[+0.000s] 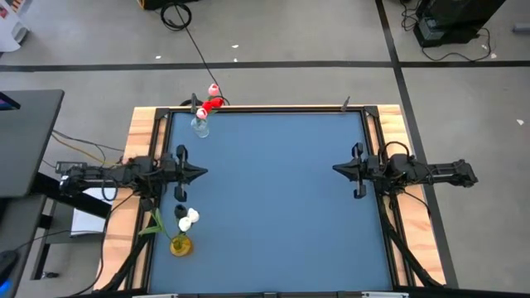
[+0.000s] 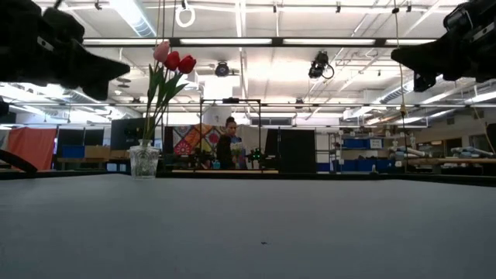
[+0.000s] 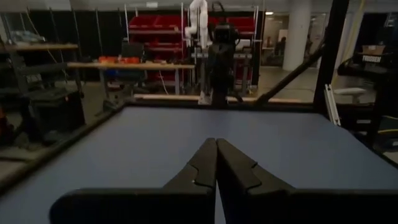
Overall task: Sort flowers into vase by color
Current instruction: Return To Home Position
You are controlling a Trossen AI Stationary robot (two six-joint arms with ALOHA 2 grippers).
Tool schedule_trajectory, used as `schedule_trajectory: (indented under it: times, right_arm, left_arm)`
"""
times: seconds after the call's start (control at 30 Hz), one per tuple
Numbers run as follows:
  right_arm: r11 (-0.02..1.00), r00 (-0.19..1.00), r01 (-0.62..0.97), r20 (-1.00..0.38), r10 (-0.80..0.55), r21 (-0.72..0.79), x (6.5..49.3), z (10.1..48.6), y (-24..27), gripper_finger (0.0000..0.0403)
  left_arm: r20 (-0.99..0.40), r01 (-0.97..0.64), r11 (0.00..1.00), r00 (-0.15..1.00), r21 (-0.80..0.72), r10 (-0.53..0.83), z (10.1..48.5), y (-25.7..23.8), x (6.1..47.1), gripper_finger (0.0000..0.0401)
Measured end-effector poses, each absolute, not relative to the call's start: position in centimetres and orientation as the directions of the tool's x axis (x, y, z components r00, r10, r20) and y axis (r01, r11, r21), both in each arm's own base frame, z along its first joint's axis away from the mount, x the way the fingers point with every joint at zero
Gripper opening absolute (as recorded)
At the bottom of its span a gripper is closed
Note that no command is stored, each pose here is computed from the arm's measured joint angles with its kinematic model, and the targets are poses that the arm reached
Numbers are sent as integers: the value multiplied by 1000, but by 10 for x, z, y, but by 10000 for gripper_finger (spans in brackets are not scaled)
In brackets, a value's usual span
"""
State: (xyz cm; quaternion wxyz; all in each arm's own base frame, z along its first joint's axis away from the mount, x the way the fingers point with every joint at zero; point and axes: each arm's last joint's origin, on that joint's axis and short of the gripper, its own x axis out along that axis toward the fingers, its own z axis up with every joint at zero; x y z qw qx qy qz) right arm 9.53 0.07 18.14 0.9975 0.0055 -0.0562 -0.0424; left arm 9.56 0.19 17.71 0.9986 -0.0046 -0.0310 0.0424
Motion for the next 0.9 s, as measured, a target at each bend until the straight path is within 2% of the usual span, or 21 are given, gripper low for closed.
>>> schedule_trajectory:
  times: [0.13, 0.27, 0.37, 0.53, 0.9]
  right_arm:
    - [996, 992, 86, 87, -89, 34, 97, 174, 1, 0]
    - [985, 984, 173, 46, -173, 7, 97, 170, -2, 5]
    - [976, 975, 218, 51, -218, 11, 97, 170, -4, 23]
    - [975, 974, 222, 51, -223, 11, 97, 170, -4, 46]
    - [975, 974, 220, 51, -220, 11, 97, 170, -4, 47]
  left_arm:
    - [75, -81, 996, 994, -42, 84, 173, 2, 97, 13]
    - [110, -87, 996, 990, 8, 85, 177, 2, 97, 13]
    - [59, -85, 996, 995, 1, 85, 172, 2, 97, 13]
    - [26, -84, 996, 996, -39, 85, 169, 2, 98, 14]
    - [24, -84, 996, 996, -40, 85, 168, 2, 98, 14]
